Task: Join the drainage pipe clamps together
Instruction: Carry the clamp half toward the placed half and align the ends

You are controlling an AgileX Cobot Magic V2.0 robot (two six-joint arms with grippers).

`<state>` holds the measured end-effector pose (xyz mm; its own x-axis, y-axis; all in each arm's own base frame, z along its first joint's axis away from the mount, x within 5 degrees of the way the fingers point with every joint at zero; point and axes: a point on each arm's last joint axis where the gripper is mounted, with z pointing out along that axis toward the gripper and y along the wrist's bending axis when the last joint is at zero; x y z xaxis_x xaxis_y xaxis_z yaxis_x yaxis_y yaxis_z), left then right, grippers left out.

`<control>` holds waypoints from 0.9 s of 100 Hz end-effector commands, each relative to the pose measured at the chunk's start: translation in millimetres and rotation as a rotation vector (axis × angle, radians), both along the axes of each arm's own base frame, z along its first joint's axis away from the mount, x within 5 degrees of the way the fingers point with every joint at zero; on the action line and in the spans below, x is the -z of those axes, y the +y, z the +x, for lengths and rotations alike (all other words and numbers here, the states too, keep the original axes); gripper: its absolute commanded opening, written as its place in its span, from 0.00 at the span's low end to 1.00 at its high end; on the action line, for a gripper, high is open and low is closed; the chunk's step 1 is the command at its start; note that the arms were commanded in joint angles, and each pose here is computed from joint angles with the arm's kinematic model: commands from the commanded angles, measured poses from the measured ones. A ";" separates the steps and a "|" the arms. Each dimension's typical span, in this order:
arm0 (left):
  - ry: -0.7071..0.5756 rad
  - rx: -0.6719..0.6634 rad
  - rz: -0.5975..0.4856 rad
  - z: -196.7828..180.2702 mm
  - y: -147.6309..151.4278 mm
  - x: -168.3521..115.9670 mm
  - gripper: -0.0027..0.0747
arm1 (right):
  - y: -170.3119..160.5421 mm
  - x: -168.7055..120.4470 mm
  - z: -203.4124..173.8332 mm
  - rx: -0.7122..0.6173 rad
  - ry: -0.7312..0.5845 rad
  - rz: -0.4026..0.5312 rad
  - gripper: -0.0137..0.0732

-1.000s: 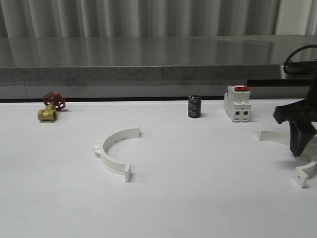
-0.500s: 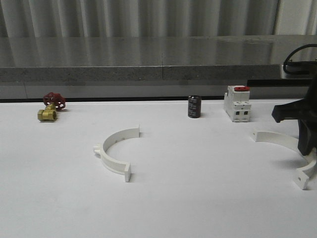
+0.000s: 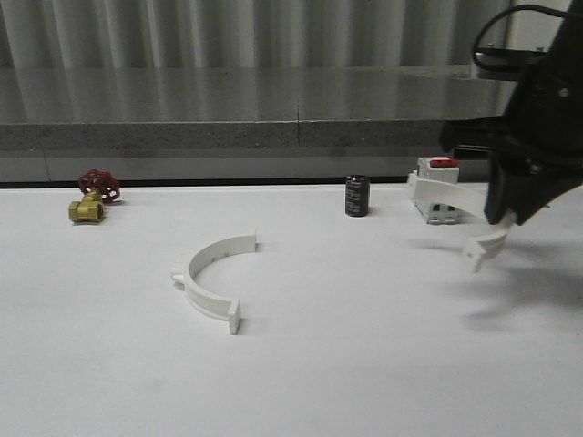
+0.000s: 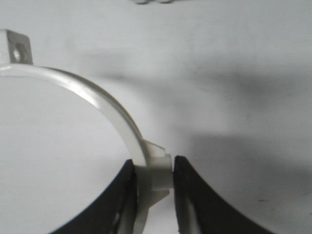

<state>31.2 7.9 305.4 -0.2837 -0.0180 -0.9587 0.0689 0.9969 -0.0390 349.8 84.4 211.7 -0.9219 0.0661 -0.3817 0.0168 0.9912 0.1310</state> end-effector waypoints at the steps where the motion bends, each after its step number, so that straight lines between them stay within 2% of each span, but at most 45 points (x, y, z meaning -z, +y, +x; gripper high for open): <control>1: -0.079 0.011 -0.006 1.4 -1.1 -12.6 0.01 | 24.3 -29.4 -3.4 0.011 -0.088 0.069 0.38; 27: -0.079 0.011 -0.006 1.4 -1.1 -12.6 0.01 | 76.8 -22.6 -6.3 0.058 -0.087 0.150 0.38; 55: -0.079 0.011 -0.006 1.4 -1.1 -12.6 0.01 | 117.1 2.5 -0.1 0.045 -0.037 0.127 0.38; 90: -0.079 0.011 -0.006 1.4 -1.1 -12.6 0.01 | 147.7 11.2 11.6 0.017 -0.005 0.107 0.38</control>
<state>31.2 7.9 305.4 -0.2837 -0.0180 -0.9587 0.0689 0.9969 -0.0390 357.7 226.7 172.2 -0.9432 0.1228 -0.3087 0.0611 0.9775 0.2021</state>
